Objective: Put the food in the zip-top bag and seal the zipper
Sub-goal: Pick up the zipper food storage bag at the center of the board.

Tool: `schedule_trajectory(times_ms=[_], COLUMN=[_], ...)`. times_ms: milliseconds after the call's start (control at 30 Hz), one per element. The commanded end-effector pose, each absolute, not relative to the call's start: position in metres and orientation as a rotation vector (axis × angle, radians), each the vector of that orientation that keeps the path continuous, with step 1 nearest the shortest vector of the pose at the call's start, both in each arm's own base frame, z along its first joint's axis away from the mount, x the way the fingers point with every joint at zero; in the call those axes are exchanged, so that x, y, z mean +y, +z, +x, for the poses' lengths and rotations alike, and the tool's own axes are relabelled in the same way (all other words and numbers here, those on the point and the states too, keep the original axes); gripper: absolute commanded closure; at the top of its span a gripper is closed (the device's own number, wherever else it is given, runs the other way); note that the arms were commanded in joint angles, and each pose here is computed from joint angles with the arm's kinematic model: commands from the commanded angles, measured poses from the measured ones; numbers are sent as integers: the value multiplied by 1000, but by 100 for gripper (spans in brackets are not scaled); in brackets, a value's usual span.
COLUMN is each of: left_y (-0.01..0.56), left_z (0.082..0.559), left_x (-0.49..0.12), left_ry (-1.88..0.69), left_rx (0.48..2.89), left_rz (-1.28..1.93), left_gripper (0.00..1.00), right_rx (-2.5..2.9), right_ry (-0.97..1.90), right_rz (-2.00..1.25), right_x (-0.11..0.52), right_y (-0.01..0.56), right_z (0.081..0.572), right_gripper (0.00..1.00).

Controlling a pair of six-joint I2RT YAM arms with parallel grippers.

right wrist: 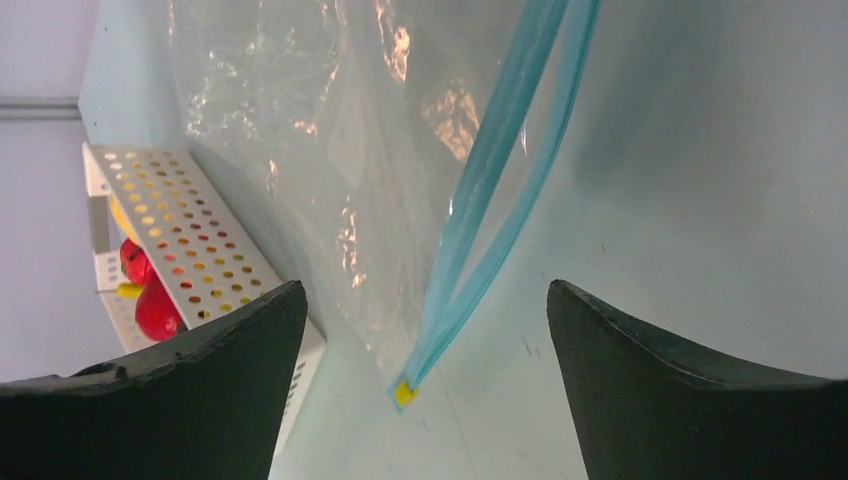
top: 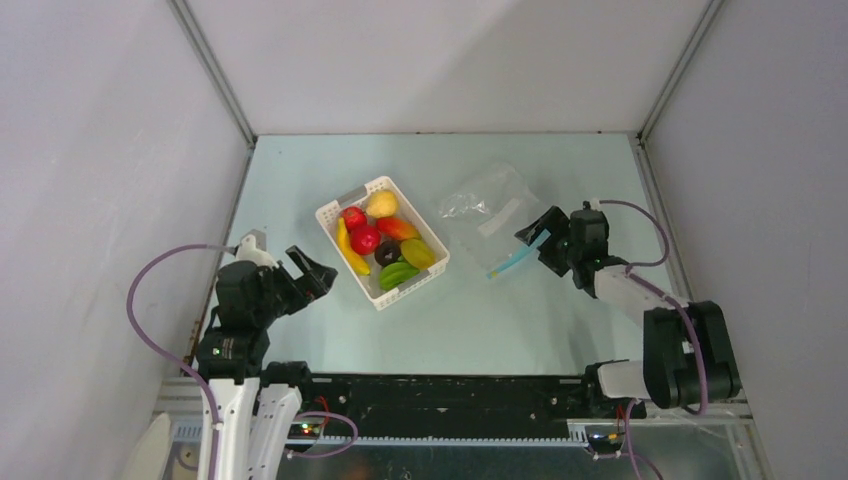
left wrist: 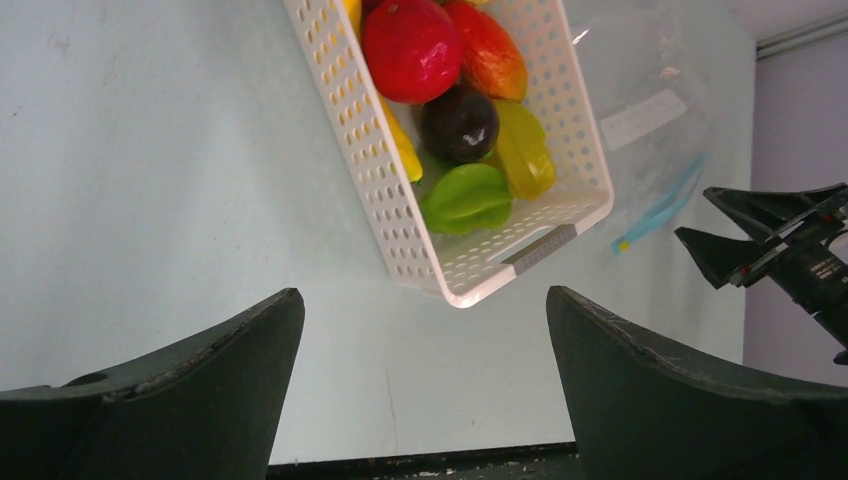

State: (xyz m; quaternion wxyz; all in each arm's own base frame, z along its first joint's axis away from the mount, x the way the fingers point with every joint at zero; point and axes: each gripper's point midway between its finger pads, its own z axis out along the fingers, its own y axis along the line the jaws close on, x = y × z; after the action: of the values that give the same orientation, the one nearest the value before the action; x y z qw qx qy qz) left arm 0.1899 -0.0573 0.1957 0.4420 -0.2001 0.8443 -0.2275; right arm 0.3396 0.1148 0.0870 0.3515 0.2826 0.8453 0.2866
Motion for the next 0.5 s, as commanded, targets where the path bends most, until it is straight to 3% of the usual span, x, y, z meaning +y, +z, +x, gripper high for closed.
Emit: schedule_trajectory(times_ms=[0,33,100,200,267,333,433,467], left_y=[196,196,198,202,204,207,214,218], left_z=[185,184,183,181,180,179,179,180], left_x=[-49,-49,-52,-57,-57,-57,-60,-64], left_ry=[-497,-499,-510,-539,-541,-544,-566,-587], left_rx=[2118,2120,2122,2121,2110,2099,2088,2085], left_rz=[-492,-489,-474,-440,-434,-430,-415,-396], left_gripper=[2,2,2,2,2,2,2,2], right_rx=[2039,2043,2050,2060,2070,2067,2052,2070], right_ry=[778,786,821,839,817,827,853,843], right_rz=[713,704,677,645,648,638,639,661], right_x=[122,126,134,143,143,145,149,149], right_y=[108,105,105,106,102,104,115,118], right_z=[374,378,384,390,393,396,398,392], right_gripper=[8,10,23,28,37,55,94,98])
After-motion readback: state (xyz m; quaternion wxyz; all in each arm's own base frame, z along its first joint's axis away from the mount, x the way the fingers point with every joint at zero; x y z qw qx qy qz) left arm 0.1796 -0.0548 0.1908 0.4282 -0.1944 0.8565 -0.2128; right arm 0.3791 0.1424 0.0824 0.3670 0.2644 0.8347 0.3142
